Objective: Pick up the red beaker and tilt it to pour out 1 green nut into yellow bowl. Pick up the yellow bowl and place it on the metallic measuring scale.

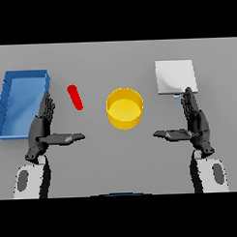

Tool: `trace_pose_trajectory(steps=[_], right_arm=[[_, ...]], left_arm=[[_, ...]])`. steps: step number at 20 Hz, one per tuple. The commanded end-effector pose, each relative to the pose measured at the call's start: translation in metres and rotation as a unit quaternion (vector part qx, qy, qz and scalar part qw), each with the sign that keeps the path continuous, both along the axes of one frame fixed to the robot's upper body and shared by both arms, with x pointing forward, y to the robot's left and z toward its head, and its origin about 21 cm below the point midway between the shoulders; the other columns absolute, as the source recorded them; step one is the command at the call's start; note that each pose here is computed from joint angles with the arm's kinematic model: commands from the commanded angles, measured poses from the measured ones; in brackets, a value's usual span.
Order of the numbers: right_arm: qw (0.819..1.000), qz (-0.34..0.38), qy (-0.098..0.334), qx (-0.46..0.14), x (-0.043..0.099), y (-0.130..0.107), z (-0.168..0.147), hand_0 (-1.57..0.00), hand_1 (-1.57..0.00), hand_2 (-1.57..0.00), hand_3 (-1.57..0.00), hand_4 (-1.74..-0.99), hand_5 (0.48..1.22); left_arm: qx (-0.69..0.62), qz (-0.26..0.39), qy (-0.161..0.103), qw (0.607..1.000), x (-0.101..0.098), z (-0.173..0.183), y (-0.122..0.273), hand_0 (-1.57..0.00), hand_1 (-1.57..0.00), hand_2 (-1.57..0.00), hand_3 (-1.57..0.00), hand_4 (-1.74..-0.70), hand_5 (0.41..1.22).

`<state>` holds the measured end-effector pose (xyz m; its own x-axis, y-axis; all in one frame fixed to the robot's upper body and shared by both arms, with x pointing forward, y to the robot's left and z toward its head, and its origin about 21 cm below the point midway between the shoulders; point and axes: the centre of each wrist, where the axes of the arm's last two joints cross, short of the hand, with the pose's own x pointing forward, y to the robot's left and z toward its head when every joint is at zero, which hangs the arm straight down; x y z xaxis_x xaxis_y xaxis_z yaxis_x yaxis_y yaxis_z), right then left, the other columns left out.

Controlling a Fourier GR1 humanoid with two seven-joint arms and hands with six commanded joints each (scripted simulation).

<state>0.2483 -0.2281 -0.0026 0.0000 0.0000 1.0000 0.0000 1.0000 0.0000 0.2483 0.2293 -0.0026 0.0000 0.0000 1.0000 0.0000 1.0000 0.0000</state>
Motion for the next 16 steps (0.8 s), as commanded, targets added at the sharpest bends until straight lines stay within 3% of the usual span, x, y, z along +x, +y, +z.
trace_pose_trajectory(steps=[1,6,8,10,11,16], right_arm=[[1.0,0.0,0.0,0.0,0.0,0.001,0.0,0.0,0.0,0.0,0.0,-1.245,0.681],[1.0,0.0,0.002,0.0,0.004,0.006,0.0,0.0,0.0,0.0,0.0,-1.245,0.681],[0.992,0.015,-0.06,-0.113,-0.011,0.006,0.004,0.0,0.0,0.0,0.0,-1.242,0.678],[0.985,0.023,-0.072,-0.152,-0.019,0.008,0.008,0.0,0.0,0.0,0.0,-1.235,0.679],[0.984,0.025,-0.073,-0.159,-0.024,0.01,0.008,0.0,0.0,0.0,0.0,-1.235,0.678],[0.986,0.029,-0.076,-0.146,-0.023,0.012,0.014,0.0,0.0,0.0,0.0,-1.254,0.682]], left_arm=[[0.0,0.0,0.0,1.0,0.0,0.0,0.0,0.0,0.0,0.0,0.0,-1.2,0.652],[-0.001,-0.001,0.0,1.0,0.004,0.003,-0.002,0.0,0.0,0.0,0.0,-1.2,0.652],[0.06,-0.025,-0.008,0.998,-0.01,0.007,-0.001,0.0,0.0,0.0,0.0,-1.21,0.649],[0.079,-0.034,-0.012,0.996,-0.015,0.014,-0.002,0.0,0.0,0.0,0.0,-1.22,0.654],[0.086,-0.038,-0.01,0.996,-0.017,0.016,-0.004,0.0,0.0,0.0,0.0,-1.22,0.658],[0.101,-0.053,0.004,0.993,-0.013,0.015,-0.014,0.0,0.0,0.0,0.0,-1.25,0.679]])
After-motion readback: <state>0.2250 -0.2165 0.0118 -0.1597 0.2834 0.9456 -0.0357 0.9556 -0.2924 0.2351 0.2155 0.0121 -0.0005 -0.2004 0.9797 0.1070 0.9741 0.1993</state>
